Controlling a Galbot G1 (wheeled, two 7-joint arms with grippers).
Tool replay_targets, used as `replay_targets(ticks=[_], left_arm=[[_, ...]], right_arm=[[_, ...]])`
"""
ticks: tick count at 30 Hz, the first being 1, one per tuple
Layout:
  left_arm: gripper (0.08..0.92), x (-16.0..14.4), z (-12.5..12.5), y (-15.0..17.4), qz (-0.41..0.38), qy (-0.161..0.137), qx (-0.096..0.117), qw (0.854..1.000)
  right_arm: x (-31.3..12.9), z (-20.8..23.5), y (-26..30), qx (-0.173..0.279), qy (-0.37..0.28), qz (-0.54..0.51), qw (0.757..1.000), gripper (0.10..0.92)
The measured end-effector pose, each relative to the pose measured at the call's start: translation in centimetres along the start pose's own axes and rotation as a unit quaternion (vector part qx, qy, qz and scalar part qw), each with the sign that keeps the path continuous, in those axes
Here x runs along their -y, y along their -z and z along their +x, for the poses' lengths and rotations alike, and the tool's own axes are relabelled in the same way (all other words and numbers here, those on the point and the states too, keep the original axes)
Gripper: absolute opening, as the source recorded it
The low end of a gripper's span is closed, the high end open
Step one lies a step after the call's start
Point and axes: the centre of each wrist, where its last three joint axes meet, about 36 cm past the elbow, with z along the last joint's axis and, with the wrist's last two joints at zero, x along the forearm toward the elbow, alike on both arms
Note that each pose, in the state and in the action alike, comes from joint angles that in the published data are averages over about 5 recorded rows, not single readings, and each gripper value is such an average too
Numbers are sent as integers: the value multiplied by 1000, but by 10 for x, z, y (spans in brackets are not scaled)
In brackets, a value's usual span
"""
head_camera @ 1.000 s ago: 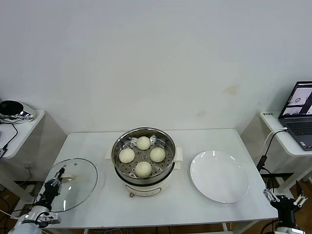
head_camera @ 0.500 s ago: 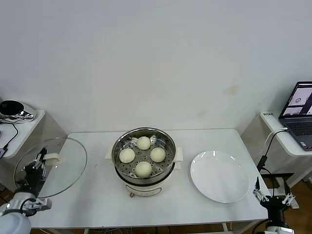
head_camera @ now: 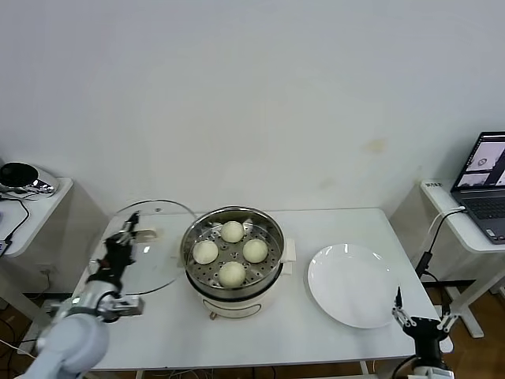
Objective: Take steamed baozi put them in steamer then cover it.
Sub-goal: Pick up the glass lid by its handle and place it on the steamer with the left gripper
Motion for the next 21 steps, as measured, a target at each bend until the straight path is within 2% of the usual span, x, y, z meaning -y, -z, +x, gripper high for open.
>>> replay_targets(ticks=[11,21], left_arm=[[143,1,-26,84,20,-24,11,999],[143,11,-40,143,22,-32,22,999]], right_arm=[[-22,-1,-5,-2,5,0,1000,823],[-30,-1,-6,-3,9,2,1000,823]])
